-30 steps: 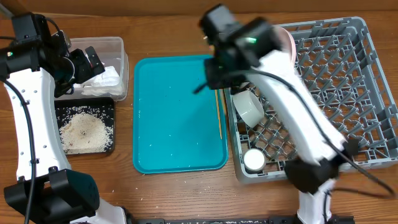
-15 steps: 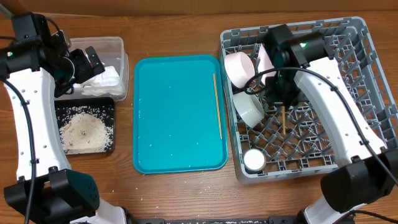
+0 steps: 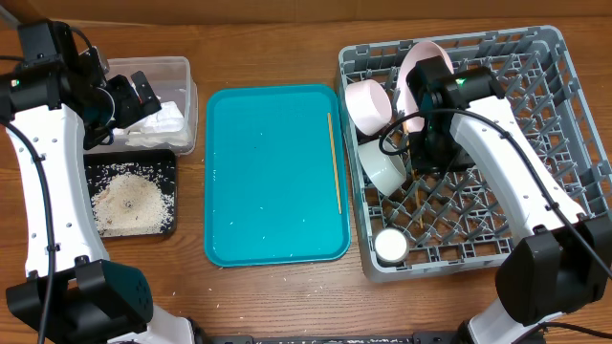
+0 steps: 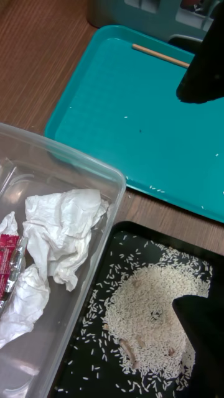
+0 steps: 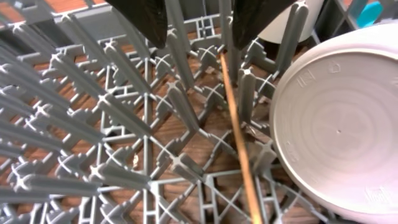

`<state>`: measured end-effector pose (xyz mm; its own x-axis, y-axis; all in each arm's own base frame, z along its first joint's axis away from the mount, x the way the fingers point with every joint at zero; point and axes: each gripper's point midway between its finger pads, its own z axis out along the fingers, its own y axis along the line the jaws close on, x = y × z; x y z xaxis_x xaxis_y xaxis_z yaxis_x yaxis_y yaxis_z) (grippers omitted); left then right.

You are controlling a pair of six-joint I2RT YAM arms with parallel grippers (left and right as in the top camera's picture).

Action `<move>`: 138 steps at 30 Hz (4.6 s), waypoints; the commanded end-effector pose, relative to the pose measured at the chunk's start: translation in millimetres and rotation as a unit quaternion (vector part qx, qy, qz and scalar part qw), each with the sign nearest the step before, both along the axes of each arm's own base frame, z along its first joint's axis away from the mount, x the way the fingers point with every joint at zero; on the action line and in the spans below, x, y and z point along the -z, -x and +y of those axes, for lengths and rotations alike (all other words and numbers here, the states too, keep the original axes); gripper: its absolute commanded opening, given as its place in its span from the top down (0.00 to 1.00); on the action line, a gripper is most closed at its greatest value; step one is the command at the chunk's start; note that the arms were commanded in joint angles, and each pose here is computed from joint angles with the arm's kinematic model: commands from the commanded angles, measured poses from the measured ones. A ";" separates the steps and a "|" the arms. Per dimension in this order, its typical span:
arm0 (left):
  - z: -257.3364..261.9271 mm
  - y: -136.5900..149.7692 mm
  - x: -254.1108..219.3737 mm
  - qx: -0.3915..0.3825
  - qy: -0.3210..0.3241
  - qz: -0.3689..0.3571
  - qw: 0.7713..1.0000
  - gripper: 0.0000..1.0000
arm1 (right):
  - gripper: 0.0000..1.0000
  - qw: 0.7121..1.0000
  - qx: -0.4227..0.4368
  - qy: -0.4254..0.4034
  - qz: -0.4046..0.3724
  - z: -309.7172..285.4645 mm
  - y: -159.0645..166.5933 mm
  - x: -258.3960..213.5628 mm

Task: Sort waste into correct bins and load items into the dishwasher
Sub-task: 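Drop the chopstick into the dish rack with the right gripper, then grasp the second wooden chopstick with the right gripper, then place the second chopstick in the dish rack and release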

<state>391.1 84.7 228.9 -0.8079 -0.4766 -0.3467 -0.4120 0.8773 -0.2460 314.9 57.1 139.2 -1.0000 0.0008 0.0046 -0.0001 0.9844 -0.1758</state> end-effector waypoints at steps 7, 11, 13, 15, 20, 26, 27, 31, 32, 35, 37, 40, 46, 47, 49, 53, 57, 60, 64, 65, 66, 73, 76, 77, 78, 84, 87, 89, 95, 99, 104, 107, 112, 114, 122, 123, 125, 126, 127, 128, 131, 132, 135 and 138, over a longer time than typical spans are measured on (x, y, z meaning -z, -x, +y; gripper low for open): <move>1.5 -0.8 -12.0 0.004 -0.011 -0.016 1.000 0.00 | 0.63 0.978 -0.055 -0.158 -0.127 85.4 -39.0 -79.8; 1.5 -0.8 -12.0 0.004 -0.011 -0.016 1.000 0.00 | 0.62 0.954 -0.140 -0.192 -0.183 168.8 -41.6 -90.3; 1.5 -0.8 -12.0 0.004 -0.011 -0.016 1.000 0.00 | 0.60 0.954 -0.155 -0.167 -0.195 195.2 -41.5 -77.5; 1.5 -0.8 -12.0 0.004 -0.011 -0.016 1.000 0.00 | 0.59 0.956 -0.164 -0.146 -0.193 213.9 -41.2 -58.5; 1.5 -0.8 -12.0 0.004 -0.011 -0.016 1.000 0.00 | 0.59 0.971 -0.157 -0.087 -0.156 228.0 -49.7 8.9; 1.5 -0.8 -12.0 0.004 -0.011 -0.016 1.000 0.00 | 0.59 0.982 -0.147 -0.050 -0.107 218.1 -57.7 66.0; 1.5 -0.8 -12.0 0.004 -0.011 -0.016 1.000 0.00 | 0.58 0.983 -0.146 -0.047 -0.104 216.5 -59.4 71.4; 1.5 -0.8 -12.0 0.004 -0.011 -0.016 1.000 0.00 | 0.53 0.986 -0.139 -0.036 -0.088 209.2 -63.1 90.8; 1.5 -0.8 -12.0 0.004 -0.011 -0.016 1.000 0.00 | 0.53 0.987 -0.134 -0.031 -0.080 204.3 -64.3 98.5; 1.5 -0.8 -12.0 0.004 -0.011 -0.016 1.000 0.00 | 0.52 0.989 -0.131 -0.025 -0.068 197.7 -66.2 109.1; 1.5 -0.8 -12.0 0.004 -0.011 -0.016 1.000 0.00 | 0.52 0.989 -0.138 -0.026 -0.051 195.0 -65.0 120.7; 1.5 -0.8 -12.0 0.004 -0.011 -0.016 1.000 0.00 | 0.50 0.990 -0.134 -0.024 -0.043 191.1 -65.9 127.5; 1.5 -0.8 -12.0 0.004 -0.011 -0.016 1.000 0.00 | 0.48 0.985 -0.163 -0.050 -0.015 197.6 -58.6 134.8; 1.5 -0.8 -12.0 0.004 -0.011 -0.016 1.000 0.00 | 0.48 0.984 -0.167 -0.055 -0.005 198.3 -55.1 137.2; 1.5 -0.8 -12.0 0.004 -0.011 -0.016 1.000 0.00 | 0.48 0.982 -0.178 -0.063 0.022 198.8 -45.0 143.6; 1.5 -0.8 -12.0 0.004 -0.011 -0.016 1.000 0.00 | 0.52 0.977 -0.189 -0.081 0.054 201.9 -31.5 144.4; 1.5 -0.8 -12.0 0.004 -0.011 -0.016 1.000 0.00 | 0.74 0.976 -0.187 -0.087 0.062 202.8 -27.6 144.1; 1.5 -0.8 -12.0 0.004 -0.011 -0.016 1.000 0.00 | 0.94 0.976 -0.187 -0.087 0.062 202.7 -27.6 144.1; 1.5 -0.8 -12.0 0.004 -0.011 -0.016 1.000 0.00 | 0.96 0.976 -0.187 -0.091 0.062 204.8 -28.3 138.6; 1.5 -0.8 -12.0 0.004 -0.011 -0.016 1.000 0.00 | 0.96 0.975 -0.187 -0.101 0.062 209.6 -29.3 130.3; 1.5 -0.8 -12.0 0.004 -0.011 -0.016 1.000 0.00 | 0.96 0.975 -0.188 -0.103 0.058 212.4 -32.0 120.5; 1.5 -0.8 -12.0 0.004 -0.011 -0.016 1.000 0.00 | 0.96 0.968 -0.208 -0.139 -0.017 237.4 -52.2 23.8; 1.5 -0.8 -12.0 0.004 -0.011 -0.016 1.000 0.00 | 0.96 0.965 -0.212 -0.151 -0.044 237.8 -50.9 -16.7; 1.5 -0.8 -12.0 0.004 -0.011 -0.016 1.000 0.00 | 0.96 0.964 -0.212 -0.154 -0.053 235.1 -48.3 -33.0; 1.5 -0.8 -12.0 0.004 -0.011 -0.016 1.000 0.00 | 0.96 0.963 -0.210 -0.155 -0.059 232.8 -46.1 -42.6; 1.5 -0.8 -12.0 0.004 -0.011 -0.016 1.000 0.00 | 0.96 0.972 -0.126 -0.141 -0.142 188.9 -28.8 -122.9; 1.5 -0.8 -12.0 0.004 -0.011 -0.016 1.000 0.00 | 0.96 0.962 -0.122 -0.165 -0.183 179.1 -15.9 -160.6; 1.5 -0.8 -12.0 0.004 -0.011 -0.016 1.000 0.00 | 0.96 0.955 -0.116 -0.168 -0.216 163.4 -5.3 -186.0; 1.5 -0.8 -12.0 0.004 -0.011 -0.016 1.000 0.00 | 0.96 0.979 0.001 -0.067 -0.193 52.1 4.2 -157.6; 1.5 -0.8 -12.0 0.004 -0.011 -0.016 1.000 0.00 | 0.96 0.995 0.023 -0.010 -0.097 5.5 9.4 -94.2; 1.5 -0.8 -12.0 0.004 -0.011 -0.016 1.000 0.00 | 0.96 0.999 0.033 0.008 -0.029 -19.4 19.1 -30.7; 1.5 -0.8 -12.0 0.004 -0.011 -0.016 1.000 0.00 | 0.91 0.999 0.029 0.007 -0.016 -22.1 21.8 -9.7; 1.5 -0.8 -12.0 0.004 -0.011 -0.016 1.000 0.00 | 0.71 0.999 0.030 0.005 -0.022 -21.3 19.1 -4.0; 1.5 -0.8 -12.0 0.004 -0.011 -0.016 1.000 0.00 | 0.68 0.999 0.030 0.005 -0.021 -21.4 19.4 -4.5; 1.5 -0.8 -12.0 0.004 -0.011 -0.016 1.000 0.00 | 0.67 0.998 0.034 -0.038 -0.036 -8.0 19.3 -20.1; 1.5 -0.8 -12.0 0.004 -0.011 -0.016 1.000 0.00 | 0.67 0.997 0.034 -0.047 -0.043 -5.4 19.3 -27.4; 1.5 -0.8 -12.0 0.004 -0.011 -0.016 1.000 0.00 | 0.67 0.995 0.032 -0.070 -0.062 0.1 21.1 -47.7; 1.5 -0.8 -12.0 0.004 -0.011 -0.016 1.000 0.00 | 0.67 0.994 0.031 -0.079 -0.074 2.2 22.7 -59.0; 1.5 -0.8 -12.0 0.004 -0.011 -0.016 1.000 0.00 | 0.67 0.992 0.028 -0.088 -0.088 4.7 25.0 -72.2; 1.5 -0.8 -12.0 0.004 -0.011 -0.016 1.000 0.00 | 0.64 0.989 0.024 -0.098 -0.107 7.2 28.3 -87.9; 1.5 -0.8 -12.0 0.004 -0.011 -0.016 1.000 0.00 | 0.00 0.972 -0.003 -0.168 -0.163 30.8 44.0 -136.2; 1.5 -0.8 -12.0 0.004 -0.011 -0.016 1.000 0.00 | 0.00 0.960 -0.018 -0.209 -0.186 43.5 50.3 -155.1; 1.5 -0.8 -12.0 0.004 -0.011 -0.016 1.000 0.00 | 0.00 0.946 -0.032 -0.246 -0.211 51.6 62.0 -173.8; 1.5 -0.8 -12.0 0.004 -0.011 -0.016 1.000 0.00 | 0.00 0.945 -0.033 -0.239 -0.220 45.5 72.2 -179.6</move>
<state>391.0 85.3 228.8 -0.8075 -0.4766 -0.3474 -0.4134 0.8775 -0.2430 249.9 96.6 312.1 -0.9038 0.0439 -0.4257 -0.0717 0.9651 0.2517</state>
